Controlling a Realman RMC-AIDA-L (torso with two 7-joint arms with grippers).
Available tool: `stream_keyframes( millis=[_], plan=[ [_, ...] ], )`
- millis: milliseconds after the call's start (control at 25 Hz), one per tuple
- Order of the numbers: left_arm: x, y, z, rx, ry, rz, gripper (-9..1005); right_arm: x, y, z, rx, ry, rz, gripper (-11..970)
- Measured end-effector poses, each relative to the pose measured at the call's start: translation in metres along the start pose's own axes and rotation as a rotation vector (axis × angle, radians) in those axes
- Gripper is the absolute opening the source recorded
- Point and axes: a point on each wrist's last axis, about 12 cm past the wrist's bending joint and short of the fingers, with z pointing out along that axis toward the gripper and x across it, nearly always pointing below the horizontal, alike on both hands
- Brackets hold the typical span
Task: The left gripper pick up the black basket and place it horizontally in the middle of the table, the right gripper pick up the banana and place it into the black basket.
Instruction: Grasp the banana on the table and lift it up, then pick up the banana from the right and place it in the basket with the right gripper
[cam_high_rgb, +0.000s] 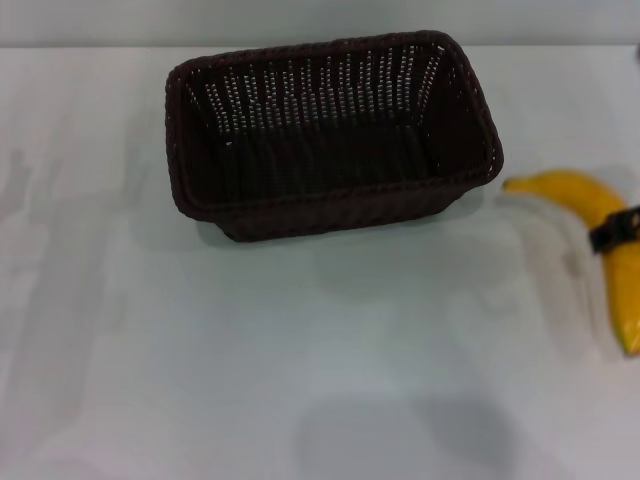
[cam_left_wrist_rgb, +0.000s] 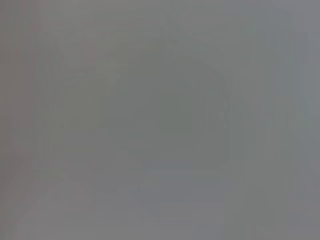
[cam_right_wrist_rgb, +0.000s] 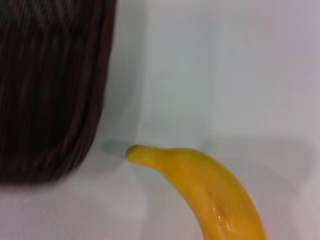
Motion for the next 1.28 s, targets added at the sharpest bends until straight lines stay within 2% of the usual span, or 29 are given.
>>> stream_keyframes(
  millis=[120,280,400,560,680,800,920,1120,1280],
  plan=[
    [0.0,0.0,0.0,0.001,-0.001,0.0,833,-0.016,-0.01,-0.019,0.044,-0.123,-0.005,510],
    [0.0,0.0,0.0,0.0,0.0,0.001,833,-0.043,-0.005,-0.036,0.06,-0.278,-0.062,510],
    [0.0,0.0,0.001,0.0,0.0,0.001,832,-0.061,0.012,-0.044,0.026,-0.369,-0.154,510],
    [0.0,0.0,0.001,0.0,0.001,-0.001,832,-0.08,0.058,-0.05,-0.088,-0.535,-0.416,510],
    [0.0,0.0,0.001,0.001,0.001,-0.008,833,-0.086,0.078,-0.051,-0.104,-0.623,-0.555,509],
    [0.0,-0.001,0.002,0.002,0.001,-0.01,833,-0.089,0.103,-0.041,-0.11,-0.716,-0.733,509],
    [0.0,-0.002,0.003,0.004,0.001,-0.011,833,-0.091,0.121,-0.021,-0.152,-0.741,-0.828,509],
    [0.0,-0.005,0.006,0.015,0.0,-0.014,833,-0.09,0.131,0.011,-0.251,-0.663,-0.896,508],
    [0.001,-0.006,0.006,0.014,0.0,-0.016,833,-0.086,0.13,0.016,-0.296,-0.673,-0.897,508]
  ],
)
